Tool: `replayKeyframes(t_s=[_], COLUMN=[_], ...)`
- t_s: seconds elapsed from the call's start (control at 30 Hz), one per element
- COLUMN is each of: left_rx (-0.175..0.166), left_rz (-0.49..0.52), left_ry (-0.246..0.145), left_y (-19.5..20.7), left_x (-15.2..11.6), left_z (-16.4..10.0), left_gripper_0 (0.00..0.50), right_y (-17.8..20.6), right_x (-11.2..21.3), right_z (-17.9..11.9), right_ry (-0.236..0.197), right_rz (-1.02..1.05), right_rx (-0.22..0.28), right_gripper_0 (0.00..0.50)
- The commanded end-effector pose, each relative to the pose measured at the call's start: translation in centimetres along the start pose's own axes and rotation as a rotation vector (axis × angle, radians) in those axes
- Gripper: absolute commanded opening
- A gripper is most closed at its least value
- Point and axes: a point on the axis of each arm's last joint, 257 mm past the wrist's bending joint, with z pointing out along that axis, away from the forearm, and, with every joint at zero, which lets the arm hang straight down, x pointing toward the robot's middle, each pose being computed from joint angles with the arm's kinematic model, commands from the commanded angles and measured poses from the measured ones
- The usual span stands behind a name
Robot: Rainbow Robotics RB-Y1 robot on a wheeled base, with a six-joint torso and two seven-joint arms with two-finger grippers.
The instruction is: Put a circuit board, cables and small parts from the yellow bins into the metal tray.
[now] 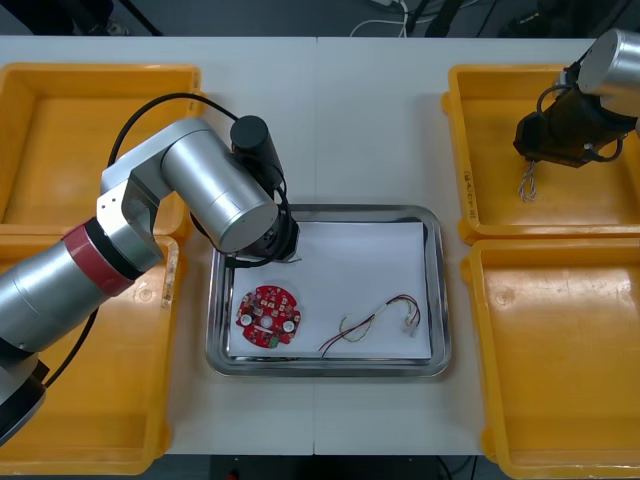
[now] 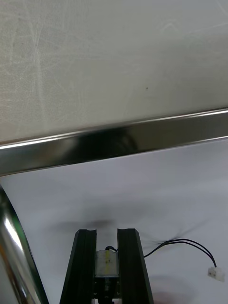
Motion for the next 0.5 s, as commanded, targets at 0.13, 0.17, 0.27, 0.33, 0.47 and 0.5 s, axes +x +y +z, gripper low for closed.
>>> replayKeyframes(t_s=[0.13,0.17,0.27,0.33,0.47,0.5], left_rx=[-0.024,-0.021,-0.019,-0.018,-0.006,0.003], left_rz=[0.069,0.066,0.063,0.056,0.038,0.034], left_ry=[-0.009,-0.010,-0.012,-0.015,-0.013,-0.012], left_y=[1.3,1.2,1.2,1.1,1.0,0.8], left_x=[0.2,0.1,0.1,0.0,-0.2,-0.2], left_z=[0.3,0.2,0.2,0.2,0.0,-0.2], left_gripper_0=[0.244,0.319,0.423,0.500,0.500,0.500], right_y=[1.4,1.5,1.5,1.5,1.7,1.8], right_x=[-2.0,-2.1,-2.0,-1.9,-1.4,-1.2], right_z=[-3.5,-4.1,-4.9,-6.0,-7.8,-8.3], right_ry=[-0.004,0.003,0.021,0.038,0.077,0.090], right_rz=[-0.054,-0.055,-0.058,-0.064,-0.069,-0.068], right_rx=[-0.012,-0.014,-0.018,-0.023,-0.033,-0.036], right_gripper_0=[0.000,0.000,0.000,0.000,0.000,0.000])
